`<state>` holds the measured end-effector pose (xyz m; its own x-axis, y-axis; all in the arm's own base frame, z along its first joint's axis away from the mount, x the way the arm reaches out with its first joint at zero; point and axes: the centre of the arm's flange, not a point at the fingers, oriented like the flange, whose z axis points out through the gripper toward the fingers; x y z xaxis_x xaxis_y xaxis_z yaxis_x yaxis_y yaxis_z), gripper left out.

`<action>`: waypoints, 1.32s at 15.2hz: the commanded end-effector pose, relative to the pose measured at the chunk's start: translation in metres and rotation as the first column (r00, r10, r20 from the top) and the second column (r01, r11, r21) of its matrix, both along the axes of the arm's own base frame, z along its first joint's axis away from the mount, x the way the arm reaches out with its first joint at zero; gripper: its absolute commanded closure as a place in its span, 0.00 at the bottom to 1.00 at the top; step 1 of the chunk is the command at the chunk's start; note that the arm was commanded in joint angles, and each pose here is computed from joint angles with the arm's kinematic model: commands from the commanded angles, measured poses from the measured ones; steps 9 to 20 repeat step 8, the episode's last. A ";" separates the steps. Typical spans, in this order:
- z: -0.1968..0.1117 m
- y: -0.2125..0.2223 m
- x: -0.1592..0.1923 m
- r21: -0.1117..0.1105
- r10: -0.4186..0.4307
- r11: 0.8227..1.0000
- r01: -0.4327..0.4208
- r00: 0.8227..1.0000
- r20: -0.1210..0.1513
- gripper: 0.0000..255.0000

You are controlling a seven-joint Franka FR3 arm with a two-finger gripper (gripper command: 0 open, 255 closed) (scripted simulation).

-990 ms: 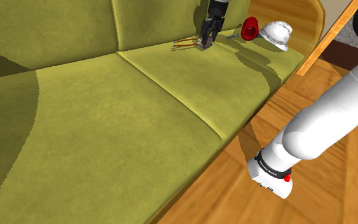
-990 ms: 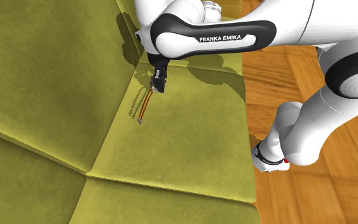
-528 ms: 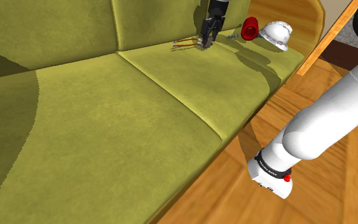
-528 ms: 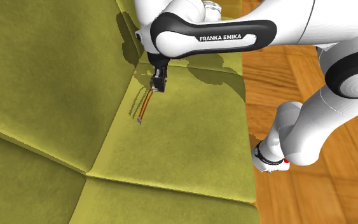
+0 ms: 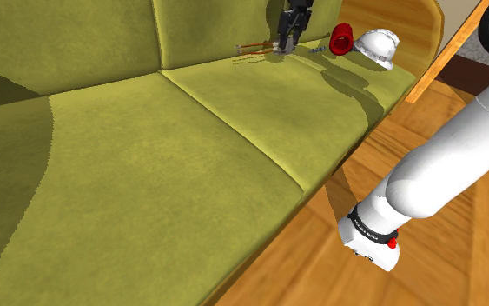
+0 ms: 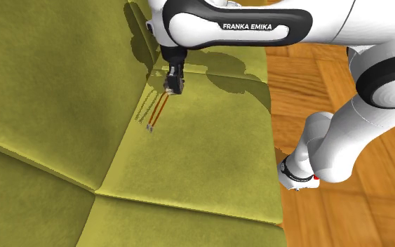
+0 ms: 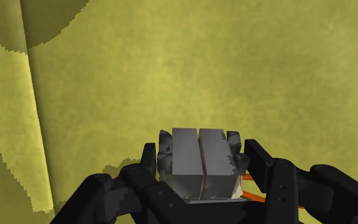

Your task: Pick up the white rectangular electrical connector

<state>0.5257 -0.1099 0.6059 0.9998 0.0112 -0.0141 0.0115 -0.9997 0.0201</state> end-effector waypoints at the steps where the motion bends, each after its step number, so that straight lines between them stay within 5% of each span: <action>1: 0.011 0.000 0.000 0.000 0.000 1.000 0.000 1.000 0.000 1.00; 6: 0.038 0.000 0.000 0.000 0.000 1.000 0.000 1.000 0.000 1.00; 20: 0.039 0.000 0.000 0.000 0.000 1.000 0.000 1.000 0.000 1.00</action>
